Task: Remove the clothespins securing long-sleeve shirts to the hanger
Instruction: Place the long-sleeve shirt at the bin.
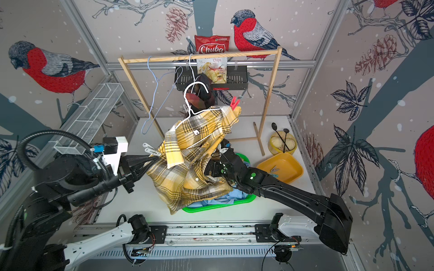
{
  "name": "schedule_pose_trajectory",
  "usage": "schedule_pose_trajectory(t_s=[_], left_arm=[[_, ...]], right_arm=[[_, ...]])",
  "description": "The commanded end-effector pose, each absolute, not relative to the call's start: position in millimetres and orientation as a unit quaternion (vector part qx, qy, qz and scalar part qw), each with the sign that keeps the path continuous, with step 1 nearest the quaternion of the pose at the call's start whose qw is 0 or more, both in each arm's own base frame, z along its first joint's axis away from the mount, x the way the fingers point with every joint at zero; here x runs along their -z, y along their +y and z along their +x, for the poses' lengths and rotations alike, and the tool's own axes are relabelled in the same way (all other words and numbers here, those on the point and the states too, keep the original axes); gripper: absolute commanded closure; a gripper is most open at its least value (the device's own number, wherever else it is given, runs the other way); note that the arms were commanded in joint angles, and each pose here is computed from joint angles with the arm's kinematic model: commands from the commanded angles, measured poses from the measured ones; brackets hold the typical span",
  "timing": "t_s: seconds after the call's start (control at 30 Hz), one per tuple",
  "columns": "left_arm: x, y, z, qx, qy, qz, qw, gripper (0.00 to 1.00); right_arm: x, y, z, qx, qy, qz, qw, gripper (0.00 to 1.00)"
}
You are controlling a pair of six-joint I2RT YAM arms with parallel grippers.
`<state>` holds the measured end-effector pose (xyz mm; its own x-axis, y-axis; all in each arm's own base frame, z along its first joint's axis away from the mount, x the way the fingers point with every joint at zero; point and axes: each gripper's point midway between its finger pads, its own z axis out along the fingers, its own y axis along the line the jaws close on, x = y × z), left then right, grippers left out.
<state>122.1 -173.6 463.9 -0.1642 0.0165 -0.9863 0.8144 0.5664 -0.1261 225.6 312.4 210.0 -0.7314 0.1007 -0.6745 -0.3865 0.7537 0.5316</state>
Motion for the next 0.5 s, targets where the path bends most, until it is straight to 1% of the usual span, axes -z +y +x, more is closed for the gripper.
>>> schedule_pose_trajectory(t_s=[0.0, 0.17, 0.23, 0.37, 0.47], left_arm=[[-478.2, -186.3, 126.9, 0.383, 0.65, 0.293, 0.588, 1.0], [-479.2, -209.0, 144.3, 0.396, 0.638, 0.285, 0.595, 1.0], [-480.8, -222.7, 148.1, 0.411, 0.628, 0.292, 0.593, 1.0], [-480.1, -249.7, 163.2, 0.423, 0.621, 0.3, 0.587, 1.0], [-484.2, -263.2, 174.5, 0.42, 0.615, 0.303, 0.595, 1.0]], right_arm=[[-190.0, 300.1, 236.1, -0.322, 0.877, -0.046, 0.354, 0.01], [-155.8, 285.5, 249.2, -0.31, 0.89, -0.021, 0.334, 0.01], [-150.0, 276.8, 251.5, -0.306, 0.892, -0.009, 0.332, 0.01], [-161.8, 245.7, 255.4, -0.305, 0.885, 0.029, 0.351, 0.0], [-178.0, 214.2, 257.1, -0.285, 0.88, 0.061, 0.375, 0.0]])
